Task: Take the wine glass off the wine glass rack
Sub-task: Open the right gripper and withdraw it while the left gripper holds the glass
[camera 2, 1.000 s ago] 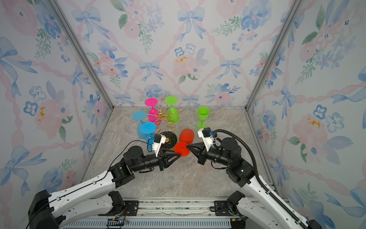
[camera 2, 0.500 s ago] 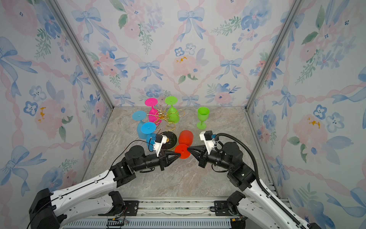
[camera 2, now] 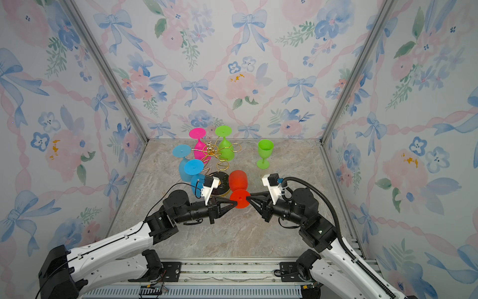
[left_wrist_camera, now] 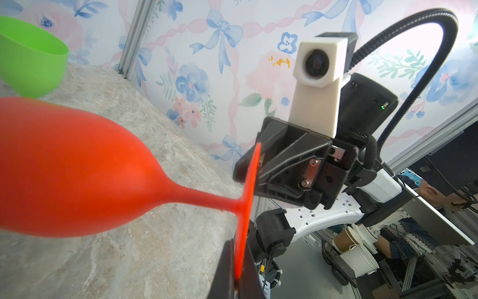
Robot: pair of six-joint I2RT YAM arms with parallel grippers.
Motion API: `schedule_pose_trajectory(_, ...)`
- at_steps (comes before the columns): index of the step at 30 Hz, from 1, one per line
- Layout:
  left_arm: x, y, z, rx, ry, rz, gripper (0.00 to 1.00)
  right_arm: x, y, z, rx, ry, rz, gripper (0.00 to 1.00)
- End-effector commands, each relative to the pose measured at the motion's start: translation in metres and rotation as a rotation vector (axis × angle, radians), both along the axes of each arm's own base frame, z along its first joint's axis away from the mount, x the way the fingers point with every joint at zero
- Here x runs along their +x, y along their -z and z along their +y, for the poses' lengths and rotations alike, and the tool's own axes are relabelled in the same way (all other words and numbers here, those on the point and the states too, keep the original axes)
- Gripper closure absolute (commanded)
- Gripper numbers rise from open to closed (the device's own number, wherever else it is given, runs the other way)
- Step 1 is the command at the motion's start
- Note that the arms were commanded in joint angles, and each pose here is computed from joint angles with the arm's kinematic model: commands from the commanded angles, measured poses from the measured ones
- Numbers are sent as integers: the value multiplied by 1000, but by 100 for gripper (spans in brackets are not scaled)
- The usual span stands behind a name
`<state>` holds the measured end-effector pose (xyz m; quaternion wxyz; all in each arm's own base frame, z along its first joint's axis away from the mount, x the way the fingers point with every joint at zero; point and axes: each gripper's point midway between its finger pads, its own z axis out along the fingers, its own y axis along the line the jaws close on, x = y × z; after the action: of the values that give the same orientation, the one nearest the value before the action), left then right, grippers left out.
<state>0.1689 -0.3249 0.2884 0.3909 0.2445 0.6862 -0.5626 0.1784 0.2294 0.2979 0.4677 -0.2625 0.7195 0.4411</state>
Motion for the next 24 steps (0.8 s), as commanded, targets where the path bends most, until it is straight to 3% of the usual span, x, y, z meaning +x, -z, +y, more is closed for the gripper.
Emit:
schedule_pose_trajectory(1,-6,-22,-5,-43,46,-76,100,-8,-8,-9,-21,15,10,69)
schedule_pose_trajectory(12,-13,-12,-20,32,145,-124,100,-21,-51,-44,34,148,6,20)
schedule_pose_trajectory(18,-5,8,-18,213,122,-205,100,2,-49,-71,-44,362,93,19)
schedule_pose_trajectory(24,-18,13,-17,265,143,-330,100,33,-30,-80,-117,477,344,21)
